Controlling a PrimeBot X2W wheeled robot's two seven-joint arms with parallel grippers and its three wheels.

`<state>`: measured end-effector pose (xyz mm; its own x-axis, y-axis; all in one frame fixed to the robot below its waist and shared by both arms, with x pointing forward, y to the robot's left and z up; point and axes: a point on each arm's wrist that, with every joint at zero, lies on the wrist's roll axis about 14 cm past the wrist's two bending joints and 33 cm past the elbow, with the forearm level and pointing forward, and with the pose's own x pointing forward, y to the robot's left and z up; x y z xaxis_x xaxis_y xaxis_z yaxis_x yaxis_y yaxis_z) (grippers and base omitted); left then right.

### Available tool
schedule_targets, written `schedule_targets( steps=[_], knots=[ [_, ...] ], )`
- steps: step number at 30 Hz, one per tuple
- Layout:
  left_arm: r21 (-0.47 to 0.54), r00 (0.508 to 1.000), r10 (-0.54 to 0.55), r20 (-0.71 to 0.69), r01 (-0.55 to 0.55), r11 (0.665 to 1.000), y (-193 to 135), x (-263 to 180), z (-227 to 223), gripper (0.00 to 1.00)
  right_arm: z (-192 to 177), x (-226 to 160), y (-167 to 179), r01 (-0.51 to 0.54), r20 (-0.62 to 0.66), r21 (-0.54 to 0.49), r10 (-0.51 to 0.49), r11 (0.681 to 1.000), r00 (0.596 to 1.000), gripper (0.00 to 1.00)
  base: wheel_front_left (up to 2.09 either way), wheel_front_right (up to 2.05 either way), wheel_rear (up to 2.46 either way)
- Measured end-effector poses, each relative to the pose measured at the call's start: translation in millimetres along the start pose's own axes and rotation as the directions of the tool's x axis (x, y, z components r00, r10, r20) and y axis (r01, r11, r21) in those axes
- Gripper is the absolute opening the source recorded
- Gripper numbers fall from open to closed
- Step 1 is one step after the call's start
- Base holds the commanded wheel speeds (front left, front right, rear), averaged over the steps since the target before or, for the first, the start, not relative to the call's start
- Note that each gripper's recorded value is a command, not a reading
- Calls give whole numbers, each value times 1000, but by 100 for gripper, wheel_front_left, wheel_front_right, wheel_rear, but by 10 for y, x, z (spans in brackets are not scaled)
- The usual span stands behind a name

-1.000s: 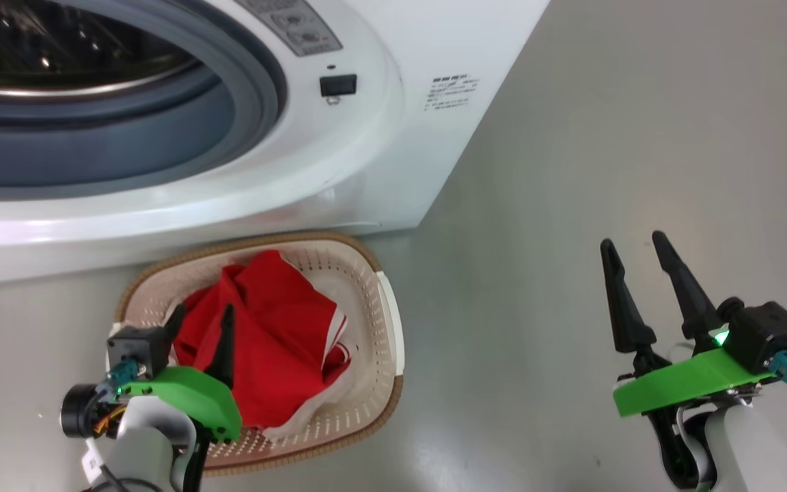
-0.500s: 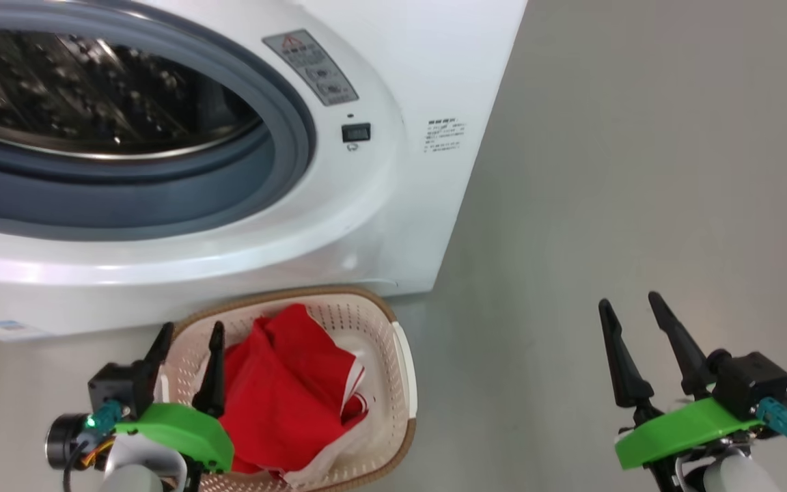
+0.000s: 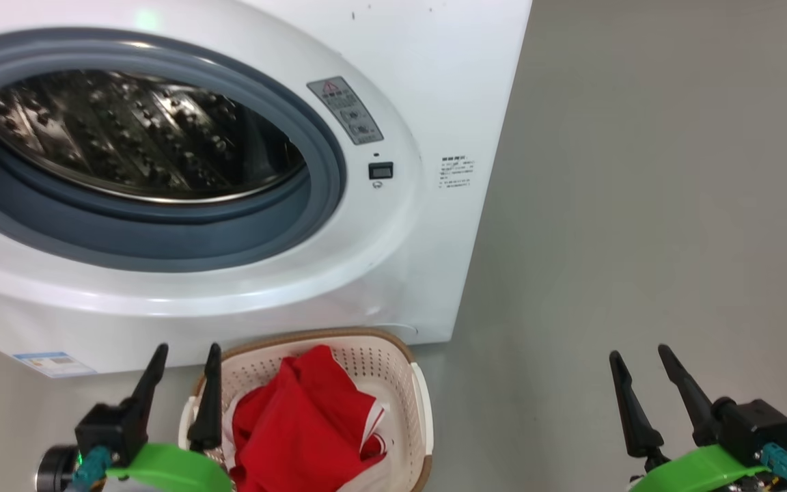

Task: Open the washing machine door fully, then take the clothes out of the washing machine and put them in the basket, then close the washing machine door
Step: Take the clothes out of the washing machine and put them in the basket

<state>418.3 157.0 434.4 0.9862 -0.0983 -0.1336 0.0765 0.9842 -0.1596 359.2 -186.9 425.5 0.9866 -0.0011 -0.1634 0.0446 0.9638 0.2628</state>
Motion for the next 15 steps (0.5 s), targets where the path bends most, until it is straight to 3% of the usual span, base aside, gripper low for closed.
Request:
schedule_targets(
  steps=[15],
  knots=[
    [4,995,70,73,-70,998,186,-542,179,100,0,-290,-39,14,9,-4,-14,1000,1000,100,0,0,0]
  ],
)
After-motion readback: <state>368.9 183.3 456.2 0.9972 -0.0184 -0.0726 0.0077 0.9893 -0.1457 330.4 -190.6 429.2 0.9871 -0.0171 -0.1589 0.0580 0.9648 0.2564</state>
